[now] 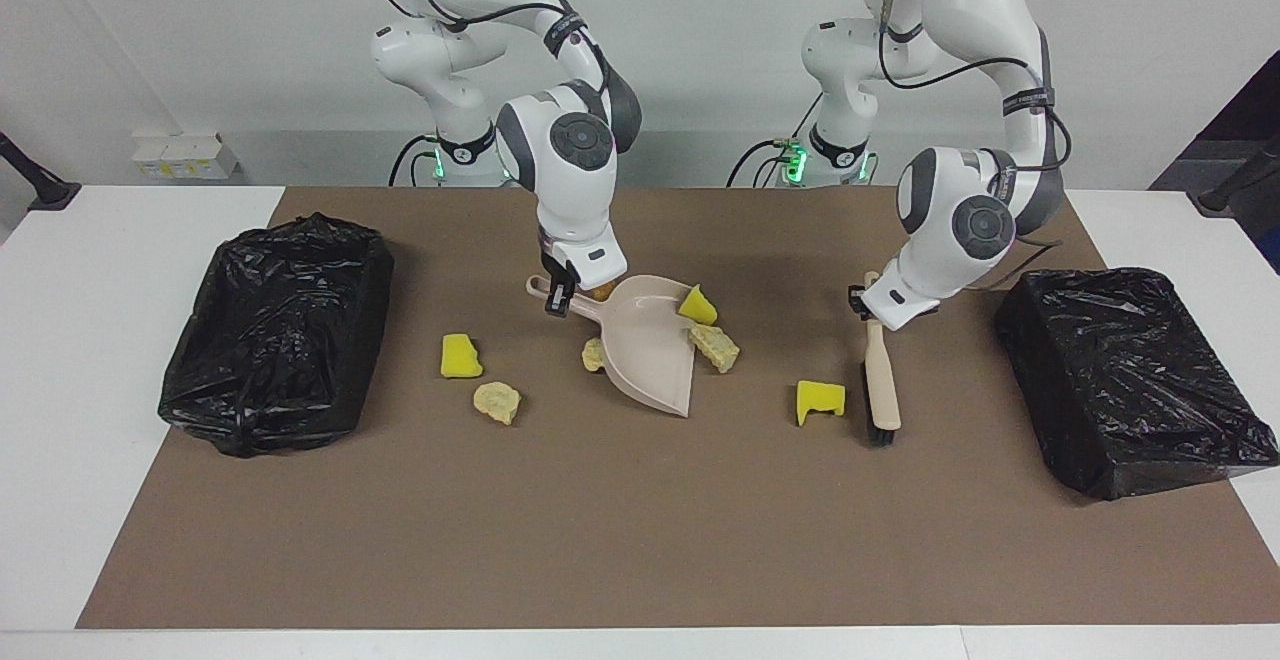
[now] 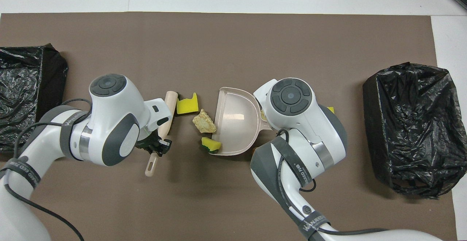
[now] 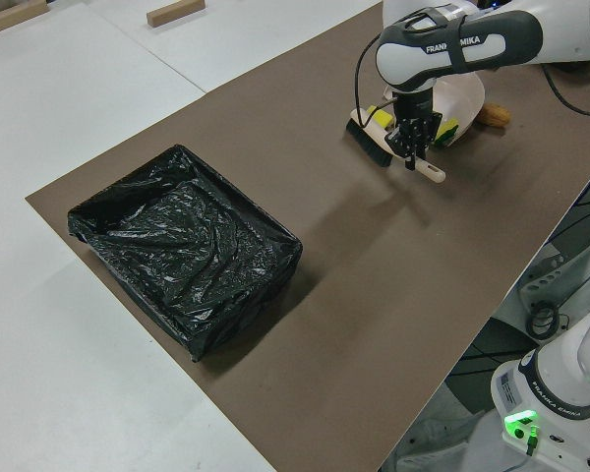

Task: Sweep and dump trash in bin
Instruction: 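Sweep sponge and bread pieces into the dustpan with the left gripper's brush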

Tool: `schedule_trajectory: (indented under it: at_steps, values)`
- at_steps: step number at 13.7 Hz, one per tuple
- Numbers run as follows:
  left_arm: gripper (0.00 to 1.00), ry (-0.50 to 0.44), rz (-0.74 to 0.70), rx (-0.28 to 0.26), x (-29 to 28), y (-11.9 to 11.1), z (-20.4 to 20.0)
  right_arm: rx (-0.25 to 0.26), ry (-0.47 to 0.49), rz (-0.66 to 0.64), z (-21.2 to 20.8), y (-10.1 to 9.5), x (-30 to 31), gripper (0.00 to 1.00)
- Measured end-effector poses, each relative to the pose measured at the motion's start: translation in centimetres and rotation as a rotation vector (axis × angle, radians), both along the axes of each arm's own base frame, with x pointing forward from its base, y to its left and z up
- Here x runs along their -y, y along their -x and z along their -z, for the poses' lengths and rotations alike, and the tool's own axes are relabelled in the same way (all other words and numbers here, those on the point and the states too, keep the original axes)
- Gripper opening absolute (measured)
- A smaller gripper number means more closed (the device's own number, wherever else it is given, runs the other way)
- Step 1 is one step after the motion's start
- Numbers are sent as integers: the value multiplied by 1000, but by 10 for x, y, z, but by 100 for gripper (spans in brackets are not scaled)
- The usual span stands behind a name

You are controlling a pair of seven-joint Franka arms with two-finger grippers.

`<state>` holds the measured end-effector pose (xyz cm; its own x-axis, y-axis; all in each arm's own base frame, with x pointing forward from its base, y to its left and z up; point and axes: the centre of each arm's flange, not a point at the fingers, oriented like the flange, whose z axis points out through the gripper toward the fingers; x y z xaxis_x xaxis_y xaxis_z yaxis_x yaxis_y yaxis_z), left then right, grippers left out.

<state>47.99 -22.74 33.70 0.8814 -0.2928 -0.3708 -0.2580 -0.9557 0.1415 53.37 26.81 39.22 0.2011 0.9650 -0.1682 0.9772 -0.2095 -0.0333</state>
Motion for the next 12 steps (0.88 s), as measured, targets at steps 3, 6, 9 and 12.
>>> schedule_trajectory:
  at_steps: [3, 6, 9, 12]
  values:
    - [27, 35, 6, -39, 69, 48, -5, -4, 2, 0, 1, 1, 0, 32]
    - [27, 58, -63, -43, 129, 86, -17, -11, 4, -13, 1, 0, 3, 32]
    - [27, 71, -109, -28, 149, 94, -35, -23, 0, -46, 2, -5, 14, 32]
    - [27, 75, -171, -3, 145, 88, -64, -27, -29, -36, 3, -6, 15, 32]
